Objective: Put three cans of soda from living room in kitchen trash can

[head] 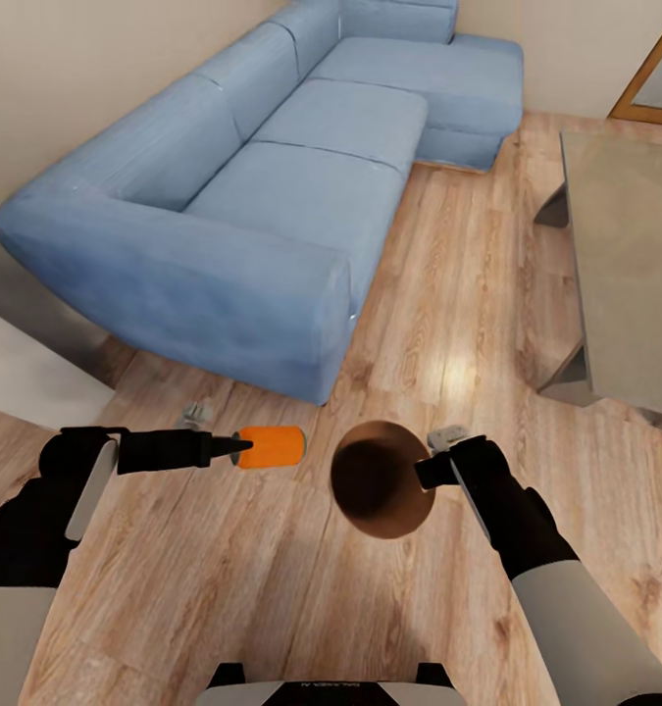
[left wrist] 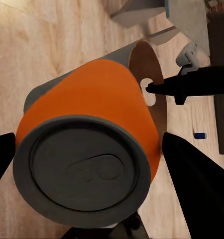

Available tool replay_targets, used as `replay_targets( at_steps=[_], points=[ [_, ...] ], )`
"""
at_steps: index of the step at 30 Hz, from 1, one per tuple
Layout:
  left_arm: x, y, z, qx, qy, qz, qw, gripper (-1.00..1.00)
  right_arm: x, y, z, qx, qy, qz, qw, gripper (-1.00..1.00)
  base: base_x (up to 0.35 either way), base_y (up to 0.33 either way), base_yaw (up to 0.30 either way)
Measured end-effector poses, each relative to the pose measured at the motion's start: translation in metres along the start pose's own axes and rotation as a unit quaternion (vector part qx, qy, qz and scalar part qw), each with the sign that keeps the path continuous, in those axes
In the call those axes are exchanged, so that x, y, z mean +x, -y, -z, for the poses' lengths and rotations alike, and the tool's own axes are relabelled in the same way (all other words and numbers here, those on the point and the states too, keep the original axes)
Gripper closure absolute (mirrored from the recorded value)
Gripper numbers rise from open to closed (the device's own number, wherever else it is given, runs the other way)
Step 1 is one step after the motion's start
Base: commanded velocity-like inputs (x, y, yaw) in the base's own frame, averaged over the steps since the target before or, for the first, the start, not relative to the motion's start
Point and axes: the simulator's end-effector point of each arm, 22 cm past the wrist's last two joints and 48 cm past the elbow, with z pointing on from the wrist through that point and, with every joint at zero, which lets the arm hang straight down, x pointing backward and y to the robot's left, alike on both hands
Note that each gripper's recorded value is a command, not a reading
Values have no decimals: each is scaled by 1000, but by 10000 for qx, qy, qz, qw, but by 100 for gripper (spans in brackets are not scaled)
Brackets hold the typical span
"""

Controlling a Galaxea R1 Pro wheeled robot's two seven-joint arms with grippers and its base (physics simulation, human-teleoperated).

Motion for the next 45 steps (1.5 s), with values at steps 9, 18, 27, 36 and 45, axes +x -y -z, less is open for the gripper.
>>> replay_targets(
  at_steps=[9, 18, 27, 36, 45],
  points=[
    [-7, 48, -1, 465, -40, -151, 9988, 100, 7, 3, 10, 313, -177, 23, 9994, 100, 0, 0, 0],
    [-8, 88, -7, 786, -130, -236, 9965, 100, 7, -11, 24, 225, -231, -13, 9995, 100, 0, 0, 0],
    [-5, 129, -20, 1030, -264, -345, 9937, 100, -2, -17, 45, 305, -155, 76, 9994, 100, 0, 0, 0],
    [-5, 133, -35, 748, -274, -382, 9961, 100, -9, -20, 55, 310, -84, 96, 9994, 100, 0, 0, 0],
    [6, 133, -76, 113, -429, -499, 9978, 100, -16, -47, 58, 115, -16, 160, 9998, 100, 0, 0, 0]
  ],
)
